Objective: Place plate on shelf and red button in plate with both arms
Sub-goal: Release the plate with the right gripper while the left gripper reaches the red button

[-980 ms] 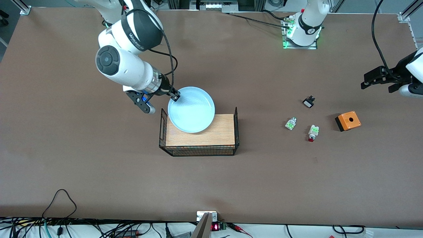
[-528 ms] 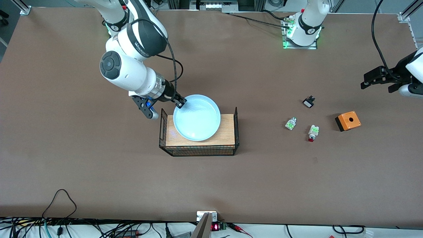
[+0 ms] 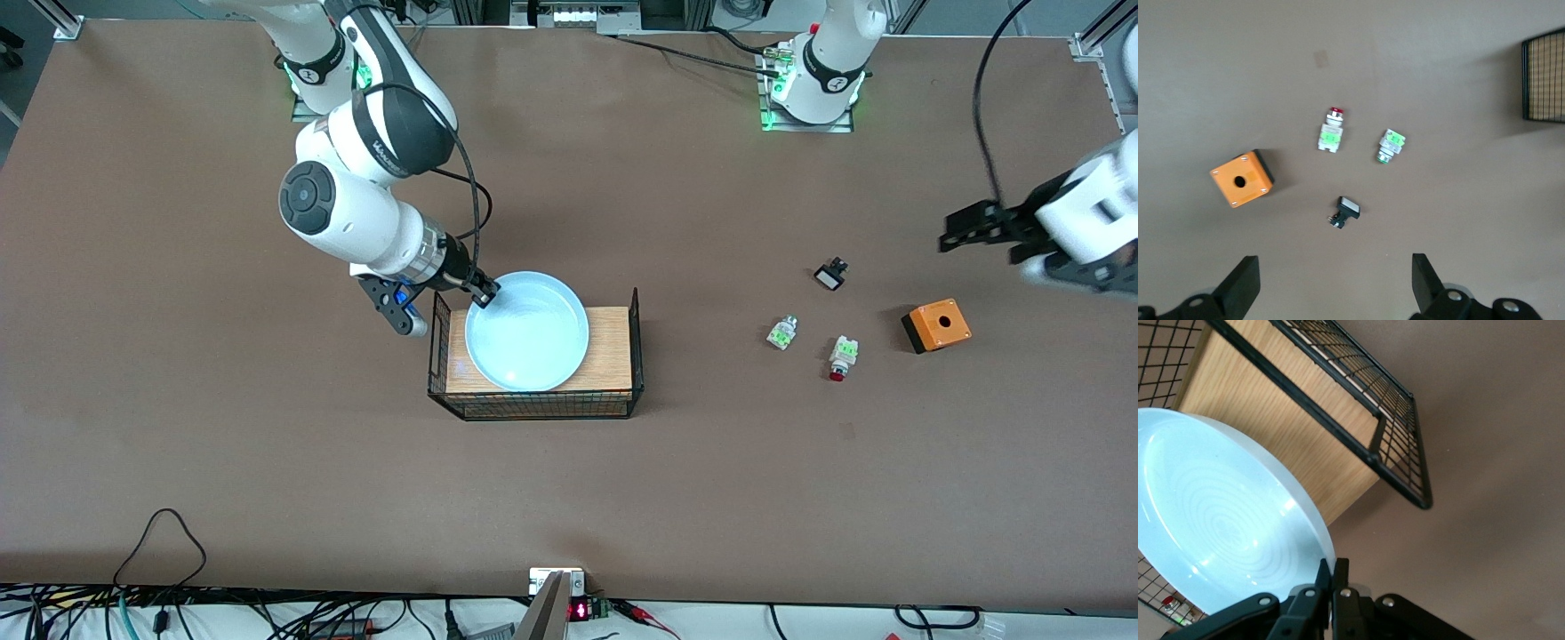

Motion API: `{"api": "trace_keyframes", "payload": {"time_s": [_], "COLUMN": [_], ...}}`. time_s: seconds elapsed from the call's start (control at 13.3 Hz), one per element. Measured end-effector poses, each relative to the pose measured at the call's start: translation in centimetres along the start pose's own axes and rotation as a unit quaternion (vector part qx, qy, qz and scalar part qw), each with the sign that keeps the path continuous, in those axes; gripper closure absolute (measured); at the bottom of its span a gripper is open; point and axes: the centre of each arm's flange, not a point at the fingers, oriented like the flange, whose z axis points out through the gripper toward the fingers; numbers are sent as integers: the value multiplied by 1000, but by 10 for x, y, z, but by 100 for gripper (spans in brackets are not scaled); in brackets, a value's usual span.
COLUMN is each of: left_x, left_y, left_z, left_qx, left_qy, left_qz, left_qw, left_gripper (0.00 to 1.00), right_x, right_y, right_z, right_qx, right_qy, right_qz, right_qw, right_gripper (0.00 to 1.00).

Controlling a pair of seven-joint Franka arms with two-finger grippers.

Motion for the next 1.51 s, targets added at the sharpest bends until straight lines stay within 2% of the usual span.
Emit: {"api": "trace_keyframes", "payload": {"time_s": [0.15, 0.3, 0.38, 0.6, 0.75, 0.98, 1.06, 1.21, 1.36, 1.51], "left_x": [18, 35, 43, 64, 69, 68, 65, 62, 65, 66], "left_y": [3, -3, -4, -3, 0, -13, -18, -26, -32, -36], "left_z": [27, 53, 66, 113, 153, 225, 248, 282, 300, 315], "left_qx": [-1, 0, 0, 8, 12, 24, 27, 31, 36, 39], "left_qy": [-11, -14, -14, 1, 9, 31, 34, 37, 45, 48], "left_qz": [59, 90, 98, 125, 139, 160, 162, 165, 167, 165], "left_qw": [998, 996, 995, 992, 990, 986, 986, 985, 984, 984], "left_gripper": [0, 0, 0, 0, 0, 0, 0, 0, 0, 0], "right_x": [4, 6, 7, 10, 13, 6, -1, -16, -25, -9], "right_y": [0, 0, 0, -4, -8, -14, -13, -7, 0, 15], "right_z": [9, 15, 16, 11, -3, -48, -67, -100, -131, -163], "right_qx": [-1, -4, -2, 16, 31, 60, 59, 35, -7, -56], "right_qy": [3, 3, 4, 12, 20, 33, 42, 59, 71, 87], "right_qz": [-16, -22, -22, -20, -23, -39, -54, -86, -117, -168], "right_qw": [1000, 1000, 1000, 1000, 999, 997, 996, 994, 991, 980], "right_gripper": [97, 97, 92, 64, 41, 9, 1, 0, 0, 0]}}
